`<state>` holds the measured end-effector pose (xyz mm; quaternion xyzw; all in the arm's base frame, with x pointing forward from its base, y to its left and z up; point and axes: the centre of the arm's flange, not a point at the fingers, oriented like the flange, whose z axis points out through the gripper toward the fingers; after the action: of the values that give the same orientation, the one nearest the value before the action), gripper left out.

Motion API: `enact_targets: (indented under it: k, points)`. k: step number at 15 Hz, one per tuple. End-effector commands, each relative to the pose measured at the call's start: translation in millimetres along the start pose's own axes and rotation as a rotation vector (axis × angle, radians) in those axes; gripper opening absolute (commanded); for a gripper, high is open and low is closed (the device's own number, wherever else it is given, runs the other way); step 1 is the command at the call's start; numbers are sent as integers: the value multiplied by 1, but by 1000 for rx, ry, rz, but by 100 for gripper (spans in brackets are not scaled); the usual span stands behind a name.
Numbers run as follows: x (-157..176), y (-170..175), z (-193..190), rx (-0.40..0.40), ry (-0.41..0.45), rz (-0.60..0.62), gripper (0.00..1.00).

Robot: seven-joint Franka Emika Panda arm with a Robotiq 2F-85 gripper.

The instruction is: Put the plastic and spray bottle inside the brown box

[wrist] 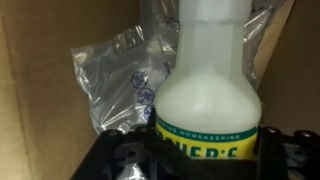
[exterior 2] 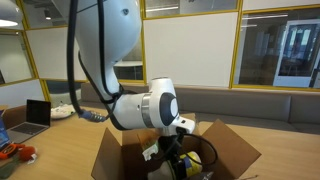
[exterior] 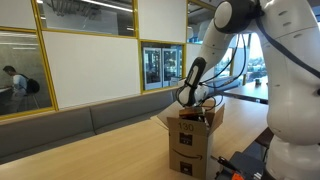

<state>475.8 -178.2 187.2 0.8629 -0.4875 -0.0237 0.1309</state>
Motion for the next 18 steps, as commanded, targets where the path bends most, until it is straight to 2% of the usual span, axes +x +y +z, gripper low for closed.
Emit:
enact_targets:
  k: [1, 6, 9, 13, 18]
  points:
    - [2, -5, 5, 4, -1, -14, 100]
    - [0, 1, 7, -10, -3, -17, 100]
    - [2, 2, -6, -33, 19, -41, 100]
    - [8, 4, -47, -46, 69, -84, 100]
    - [10, 10, -117, -72, 129, -172, 100]
